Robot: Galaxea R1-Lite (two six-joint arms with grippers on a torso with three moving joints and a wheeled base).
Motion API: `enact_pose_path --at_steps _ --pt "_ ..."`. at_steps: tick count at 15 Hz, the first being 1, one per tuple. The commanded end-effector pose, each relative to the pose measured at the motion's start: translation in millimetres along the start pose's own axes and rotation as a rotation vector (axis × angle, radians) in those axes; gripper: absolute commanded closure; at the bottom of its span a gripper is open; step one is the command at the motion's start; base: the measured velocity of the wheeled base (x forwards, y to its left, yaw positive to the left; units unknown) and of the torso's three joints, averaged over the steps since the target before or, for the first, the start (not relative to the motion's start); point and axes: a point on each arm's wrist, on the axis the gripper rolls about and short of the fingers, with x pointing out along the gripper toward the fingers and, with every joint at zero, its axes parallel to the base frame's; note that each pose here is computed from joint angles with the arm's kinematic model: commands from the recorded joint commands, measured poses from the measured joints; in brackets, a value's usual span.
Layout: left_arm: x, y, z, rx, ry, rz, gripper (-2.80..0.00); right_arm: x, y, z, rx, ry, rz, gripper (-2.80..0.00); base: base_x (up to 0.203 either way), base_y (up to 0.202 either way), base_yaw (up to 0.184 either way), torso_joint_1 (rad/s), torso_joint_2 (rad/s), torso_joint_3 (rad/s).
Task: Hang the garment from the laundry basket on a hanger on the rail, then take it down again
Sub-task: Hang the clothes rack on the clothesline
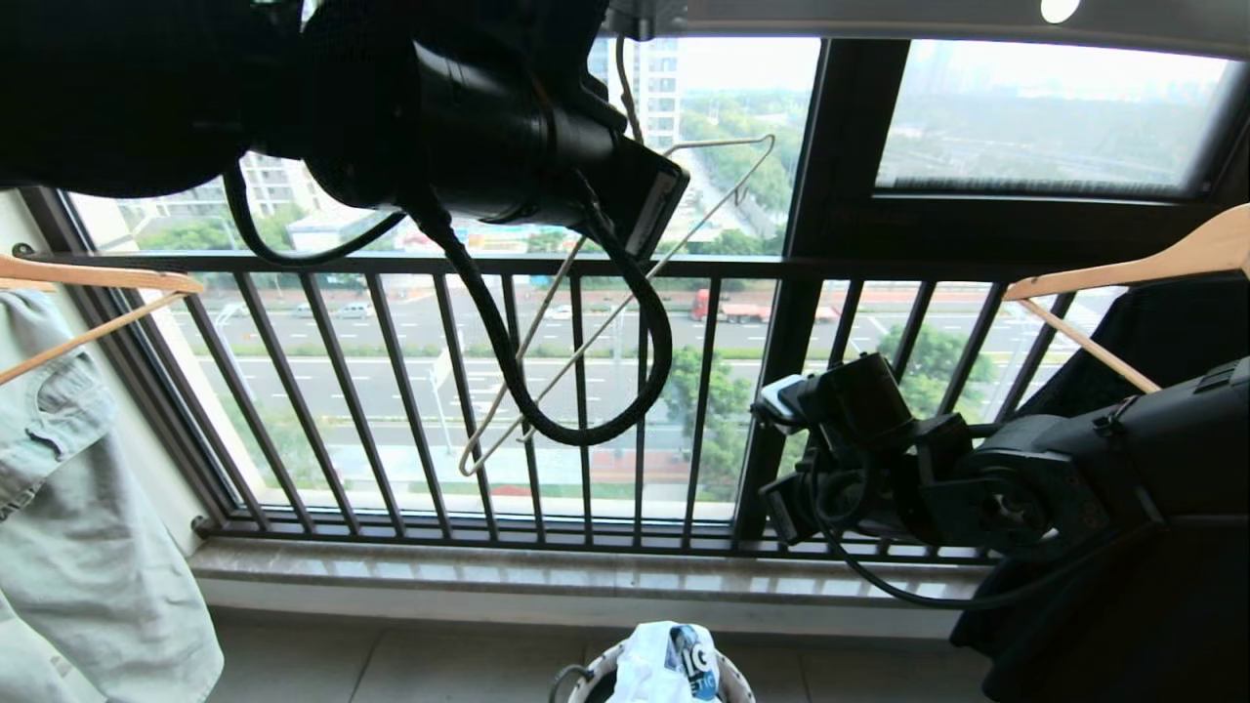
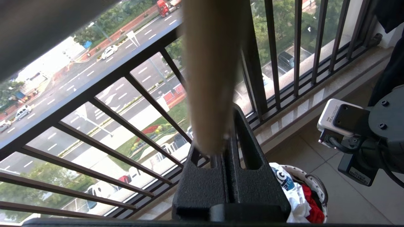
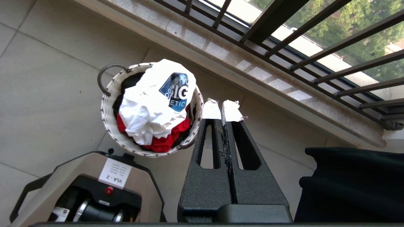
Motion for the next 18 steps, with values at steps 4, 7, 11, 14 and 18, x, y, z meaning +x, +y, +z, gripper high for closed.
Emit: enact_pose_path --at_steps 4,7,11,14,18 --pt "8.6 0.7 -5.2 0.004 0.024 0.008 0.00 1.1 0.7 -0.6 -0.002 0.003 -0.001 0.00 0.000 0.000 0.000 0.000 0.00 0.000" --pt "8.9 3.1 -5.4 -0.002 0.024 0.014 0.00 1.9 0.9 -1.0 -0.003 0.006 0.000 0.00 0.000 0.000 0.000 0.000 0.00 0.000" --pt "9.3 3.9 -6.7 -0.009 0.030 0.016 0.00 1.5 0.8 -1.2 -0.003 0.006 0.000 0.00 0.000 0.000 0.000 0.000 0.00 0.000" --pt "8.4 4.2 -6.5 -0.014 0.028 0.014 -2.80 0.9 0.1 -2.4 -0.005 0.009 -0.001 0.00 0.000 0.000 0.000 0.000 0.00 0.000" --pt "-0.3 8.4 -2.7 -0.045 0.013 0.018 -2.80 -0.2 -2.4 -1.6 -0.003 -0.003 -0.005 0.00 0.000 0.000 0.000 0.000 0.00 0.000"
